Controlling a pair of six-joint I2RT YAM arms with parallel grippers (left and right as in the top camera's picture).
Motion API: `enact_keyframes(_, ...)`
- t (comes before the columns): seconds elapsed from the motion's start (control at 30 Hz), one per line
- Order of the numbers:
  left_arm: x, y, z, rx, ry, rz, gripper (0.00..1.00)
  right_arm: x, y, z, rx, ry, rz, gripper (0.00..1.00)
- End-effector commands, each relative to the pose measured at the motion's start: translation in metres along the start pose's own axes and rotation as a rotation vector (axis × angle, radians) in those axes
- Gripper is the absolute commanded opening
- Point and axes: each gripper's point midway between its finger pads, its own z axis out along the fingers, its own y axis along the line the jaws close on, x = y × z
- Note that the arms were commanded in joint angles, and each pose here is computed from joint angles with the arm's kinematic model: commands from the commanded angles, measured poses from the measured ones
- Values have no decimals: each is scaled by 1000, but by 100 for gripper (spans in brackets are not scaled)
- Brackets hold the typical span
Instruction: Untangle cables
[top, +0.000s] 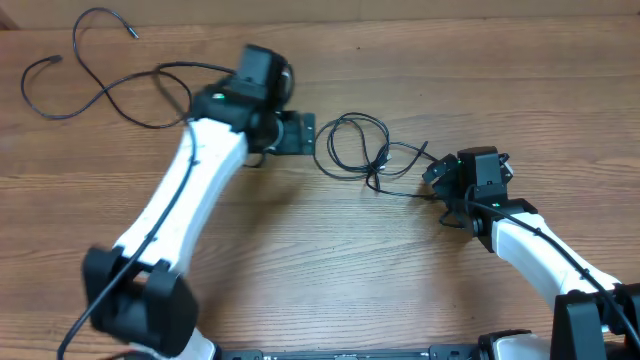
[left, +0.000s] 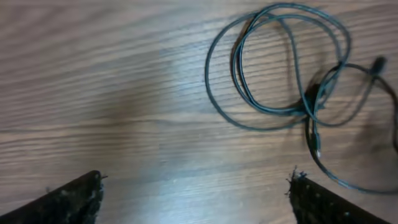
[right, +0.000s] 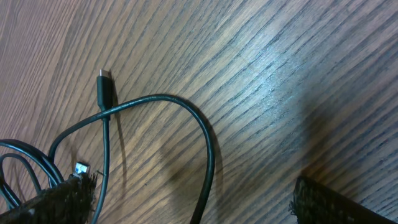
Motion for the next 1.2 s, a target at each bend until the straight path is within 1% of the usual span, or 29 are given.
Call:
enact_keyframes(0.0, 4, -11, 33, -50, 26, -47, 91, -4, 1, 0, 1, -14, 0, 100)
enact_keyframes(0.07, 8, -22, 49, -49, 40, -21, 88, -4, 1, 0, 1, -14, 0, 100)
enact_keyframes(0.13, 12, -30, 62, -48, 54, -5, 83, -4, 1, 0, 1, -14, 0, 100)
enact_keyframes(0.27, 21, -32, 87, -100, 77, -67, 78, -4, 1, 0, 1, -14, 0, 100)
enact_keyframes(0.47, 34, -26, 117, -149, 125, -133, 79, -4, 1, 0, 1, -14, 0, 100)
enact_keyframes(0.67, 28, -22, 134, -164, 99, -153, 78, -4, 1, 0, 1, -14, 0, 100)
enact_keyframes(0.73, 27, -23, 141, -162, 95, -154, 75, -4, 1, 0, 1, -14, 0, 100)
enact_keyframes(0.8, 26, -23, 146, -159, 90, -154, 70, -4, 1, 0, 1, -14, -1, 100)
enact_keyframes(0.83, 26, -23, 150, -160, 89, -161, 64, -4, 1, 0, 1, -14, 0, 100)
enact_keyframes(0.9, 27, -22, 154, -164, 94, -164, 56, -4, 1, 0, 1, -14, 0, 100)
enact_keyframes(1.03, 33, -18, 159, -183, 113, -178, 54, -4, 1, 0, 1, -14, 0, 100)
enact_keyframes(1.17, 36, -8, 158, -233, 117, -173, 54, -4, 1, 0, 1, -14, -1, 100)
